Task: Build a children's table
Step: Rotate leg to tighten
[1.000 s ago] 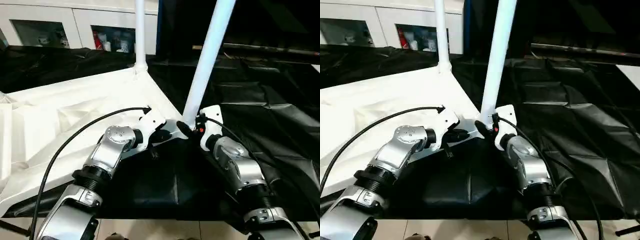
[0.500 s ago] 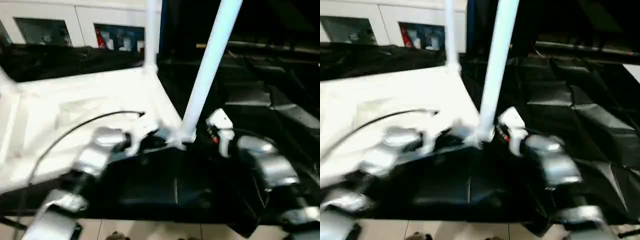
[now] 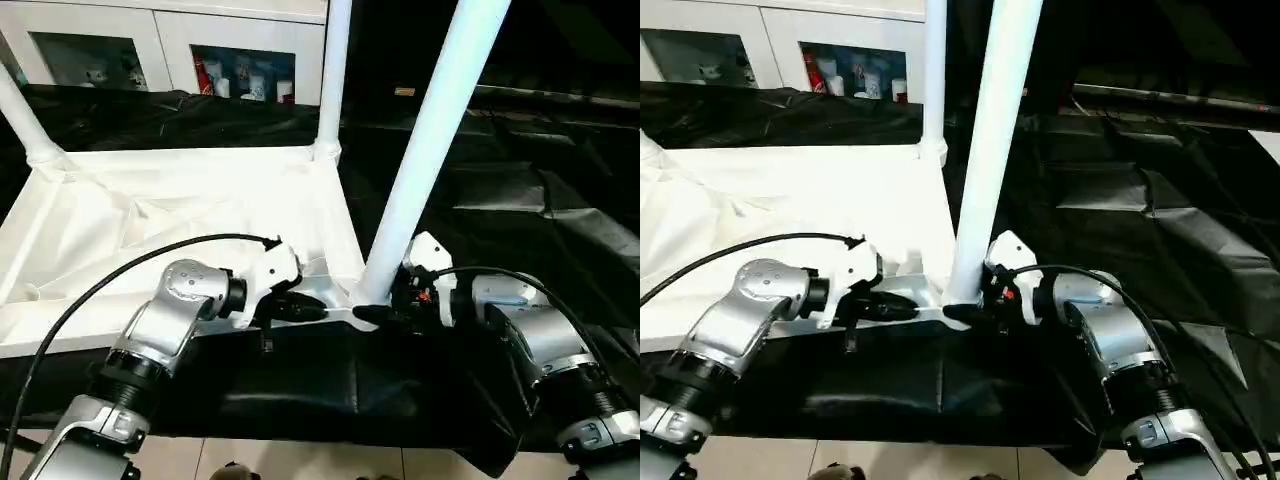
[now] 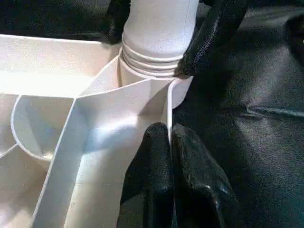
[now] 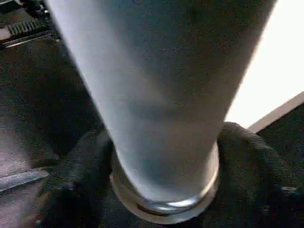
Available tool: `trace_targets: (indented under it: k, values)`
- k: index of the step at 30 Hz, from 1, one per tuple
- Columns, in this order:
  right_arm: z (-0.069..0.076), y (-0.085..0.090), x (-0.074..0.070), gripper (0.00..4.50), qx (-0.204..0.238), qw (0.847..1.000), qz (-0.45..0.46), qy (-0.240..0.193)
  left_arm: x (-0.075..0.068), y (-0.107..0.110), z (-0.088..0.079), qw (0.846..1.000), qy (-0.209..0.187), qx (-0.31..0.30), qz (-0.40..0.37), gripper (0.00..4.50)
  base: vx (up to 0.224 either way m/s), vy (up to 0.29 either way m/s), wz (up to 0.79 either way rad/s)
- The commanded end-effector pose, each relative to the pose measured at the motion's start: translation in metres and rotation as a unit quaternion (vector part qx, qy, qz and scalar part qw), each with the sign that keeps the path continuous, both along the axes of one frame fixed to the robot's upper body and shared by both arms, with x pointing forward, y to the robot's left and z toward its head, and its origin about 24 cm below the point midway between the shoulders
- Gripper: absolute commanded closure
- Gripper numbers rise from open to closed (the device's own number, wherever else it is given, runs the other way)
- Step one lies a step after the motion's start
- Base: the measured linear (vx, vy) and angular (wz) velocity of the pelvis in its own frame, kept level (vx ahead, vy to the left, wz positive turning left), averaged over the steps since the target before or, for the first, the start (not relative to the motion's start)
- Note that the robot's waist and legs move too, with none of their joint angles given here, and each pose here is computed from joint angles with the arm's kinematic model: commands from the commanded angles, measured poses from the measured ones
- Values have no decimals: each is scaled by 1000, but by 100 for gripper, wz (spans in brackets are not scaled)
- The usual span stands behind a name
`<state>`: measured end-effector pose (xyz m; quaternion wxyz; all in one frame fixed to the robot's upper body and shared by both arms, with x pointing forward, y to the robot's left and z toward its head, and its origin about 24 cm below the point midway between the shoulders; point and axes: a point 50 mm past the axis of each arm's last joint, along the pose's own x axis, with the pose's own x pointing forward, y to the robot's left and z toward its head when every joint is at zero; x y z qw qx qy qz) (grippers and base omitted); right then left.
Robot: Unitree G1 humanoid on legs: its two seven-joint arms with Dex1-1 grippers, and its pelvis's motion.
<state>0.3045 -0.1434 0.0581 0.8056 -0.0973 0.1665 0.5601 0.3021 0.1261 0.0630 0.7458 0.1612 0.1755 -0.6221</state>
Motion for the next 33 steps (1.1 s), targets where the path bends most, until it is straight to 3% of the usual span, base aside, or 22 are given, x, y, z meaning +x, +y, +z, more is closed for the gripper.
trace_targets:
  k: [1, 8, 12, 14, 16, 17, 18, 19, 21, 24, 29, 32, 33]
  values:
    - [3, -3, 4, 146, -11, 1000, -5, -7, -9, -9, -3, 999, 23, -34, -35, 450, 0, 0, 0]
    - [2, -2, 5, 173, -1, 1000, -15, -5, -8, -9, -3, 999, 21, -33, -30, 450, 0, 0, 0]
    - [-3, -3, 17, 175, 20, 993, -112, -17, 1, -9, -8, 1000, 6, -16, 19, 450, 0, 0, 0]
    - [-3, -3, 17, 175, 20, 993, -112, -17, 1, -9, -8, 1000, 6, -16, 19, 450, 0, 0, 0]
    - [-8, -2, 25, 176, 36, 981, -192, -17, 9, -14, -11, 998, -4, -12, 64, 450, 0, 0, 0]
    - [-14, 4, 32, 176, 65, 956, -286, -9, 18, -26, -14, 994, -12, -17, 111, 450, 0, 0, 0]
    - [-15, 5, 32, 176, 66, 954, -292, -8, 18, -27, -14, 993, -13, -18, 114, 450, 0, 0, 0]
    - [-23, 18, 35, 176, 91, 919, -383, 12, 27, -47, -16, 986, -21, -26, 166, 450, 0, 0, 0]
    - [-26, 34, 34, 176, 101, 906, -411, 13, 28, -66, -18, 982, -27, -32, 182, 450, 0, 0, 0]
    - [-27, 51, 30, 176, 109, 912, -396, 12, 24, -79, -20, 984, -30, -30, 172, 450, 0, 0, 0]
    - [-24, 61, 29, 176, 118, 922, -369, 1, 24, -82, -20, 986, -37, -27, 161, 450, 0, 0, 0]
    - [-13, 62, 29, 106, 146, 929, -340, -19, 26, -73, -20, 986, -47, -22, 157, 450, 0, 0, 0]
    - [-12, 61, 29, 106, 149, 930, -336, -20, 27, -72, -20, 986, -48, -20, 158, 450, 0, 0, 0]
